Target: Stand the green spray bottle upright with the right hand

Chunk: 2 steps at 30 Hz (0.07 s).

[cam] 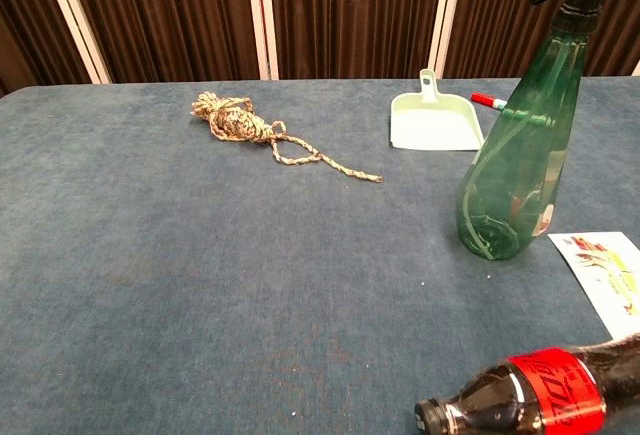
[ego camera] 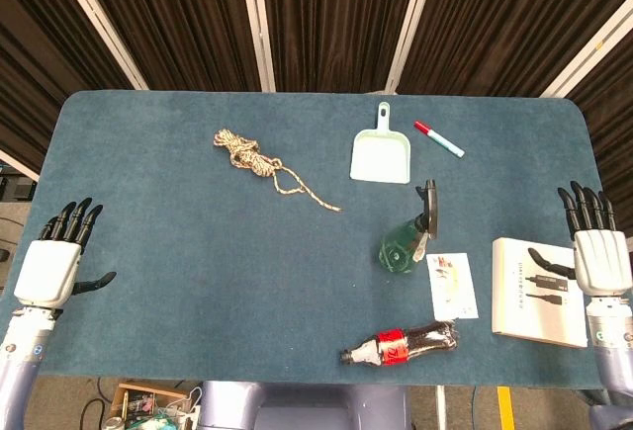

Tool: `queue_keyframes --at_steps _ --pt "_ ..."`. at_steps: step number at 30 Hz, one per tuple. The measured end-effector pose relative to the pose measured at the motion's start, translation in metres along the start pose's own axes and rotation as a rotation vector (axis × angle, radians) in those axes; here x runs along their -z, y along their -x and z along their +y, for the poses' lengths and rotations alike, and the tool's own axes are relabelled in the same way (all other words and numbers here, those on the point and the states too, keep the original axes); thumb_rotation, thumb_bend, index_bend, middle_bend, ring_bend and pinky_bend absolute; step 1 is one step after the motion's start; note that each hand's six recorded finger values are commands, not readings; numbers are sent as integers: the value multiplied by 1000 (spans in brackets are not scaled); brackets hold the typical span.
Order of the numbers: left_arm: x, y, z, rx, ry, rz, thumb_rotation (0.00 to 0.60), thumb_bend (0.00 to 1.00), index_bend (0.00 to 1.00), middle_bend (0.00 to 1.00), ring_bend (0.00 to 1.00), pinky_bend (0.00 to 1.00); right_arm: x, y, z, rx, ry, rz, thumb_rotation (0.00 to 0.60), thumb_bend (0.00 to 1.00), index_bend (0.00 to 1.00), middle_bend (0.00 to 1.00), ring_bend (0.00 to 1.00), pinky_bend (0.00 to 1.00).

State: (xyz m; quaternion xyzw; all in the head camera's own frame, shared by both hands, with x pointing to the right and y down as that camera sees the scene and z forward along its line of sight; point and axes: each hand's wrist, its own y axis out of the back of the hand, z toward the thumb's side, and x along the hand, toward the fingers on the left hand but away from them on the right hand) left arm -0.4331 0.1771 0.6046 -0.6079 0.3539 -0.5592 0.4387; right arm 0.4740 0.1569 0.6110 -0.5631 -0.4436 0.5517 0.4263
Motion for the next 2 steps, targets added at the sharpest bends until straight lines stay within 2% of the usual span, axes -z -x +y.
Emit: queue_keyframes --at_steps 2 --pt "0 3 3 -24 0 -2 600 55 0 0 0 175 -6 -4 2 -32 31 -47 600 242 0 0 0 0"
